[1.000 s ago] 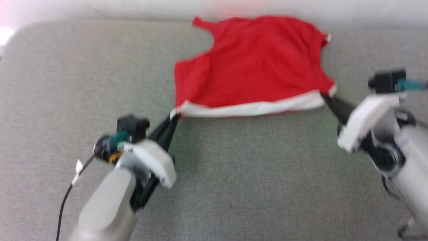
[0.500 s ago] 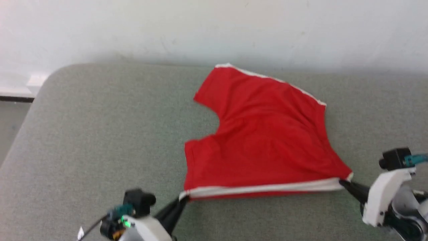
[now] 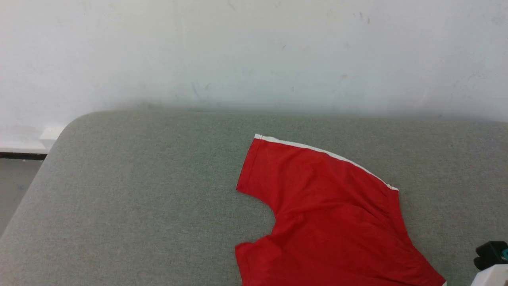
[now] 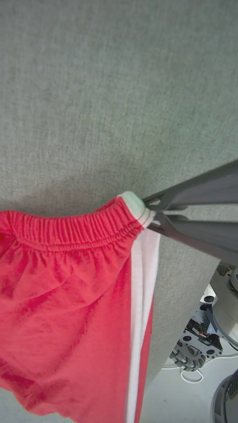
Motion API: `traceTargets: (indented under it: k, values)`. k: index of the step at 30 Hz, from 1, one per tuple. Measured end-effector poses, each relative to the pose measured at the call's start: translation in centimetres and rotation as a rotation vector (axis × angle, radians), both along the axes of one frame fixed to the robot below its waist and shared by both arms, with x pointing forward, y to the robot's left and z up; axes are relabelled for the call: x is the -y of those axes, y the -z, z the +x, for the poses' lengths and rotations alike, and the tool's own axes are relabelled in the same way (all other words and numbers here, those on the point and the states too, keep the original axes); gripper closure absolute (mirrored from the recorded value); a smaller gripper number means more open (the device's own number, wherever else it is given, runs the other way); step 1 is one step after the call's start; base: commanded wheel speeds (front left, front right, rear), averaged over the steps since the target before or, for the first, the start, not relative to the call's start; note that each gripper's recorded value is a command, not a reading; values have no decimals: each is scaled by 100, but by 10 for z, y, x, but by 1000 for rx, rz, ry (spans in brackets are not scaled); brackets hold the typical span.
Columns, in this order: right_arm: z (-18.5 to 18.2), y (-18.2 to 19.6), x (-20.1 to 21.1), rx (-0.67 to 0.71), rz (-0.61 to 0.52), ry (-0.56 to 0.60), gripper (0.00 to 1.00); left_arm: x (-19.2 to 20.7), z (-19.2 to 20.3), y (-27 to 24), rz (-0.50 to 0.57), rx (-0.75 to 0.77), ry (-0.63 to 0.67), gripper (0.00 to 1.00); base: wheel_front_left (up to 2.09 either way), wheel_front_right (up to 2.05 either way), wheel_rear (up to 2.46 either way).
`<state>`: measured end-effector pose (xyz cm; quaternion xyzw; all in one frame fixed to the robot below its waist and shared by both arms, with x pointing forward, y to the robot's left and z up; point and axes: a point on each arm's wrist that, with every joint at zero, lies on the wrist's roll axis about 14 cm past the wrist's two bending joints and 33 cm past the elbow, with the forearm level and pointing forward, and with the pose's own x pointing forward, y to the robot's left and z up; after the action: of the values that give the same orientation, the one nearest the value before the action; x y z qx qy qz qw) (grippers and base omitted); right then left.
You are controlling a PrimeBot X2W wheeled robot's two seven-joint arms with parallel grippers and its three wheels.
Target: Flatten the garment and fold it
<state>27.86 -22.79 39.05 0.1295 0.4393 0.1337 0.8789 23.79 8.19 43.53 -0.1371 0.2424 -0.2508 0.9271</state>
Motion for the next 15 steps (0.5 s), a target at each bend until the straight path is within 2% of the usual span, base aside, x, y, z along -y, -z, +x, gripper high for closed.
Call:
traceTargets:
  k: [6,15]
  values:
    - [1,-17,6,46,3,27,100,4,8,-15,-7,58,14,100,0,0,0]
    - [31,-52,-8,105,42,20,100,2,68,-59,-4,227,8,100,0,0,0]
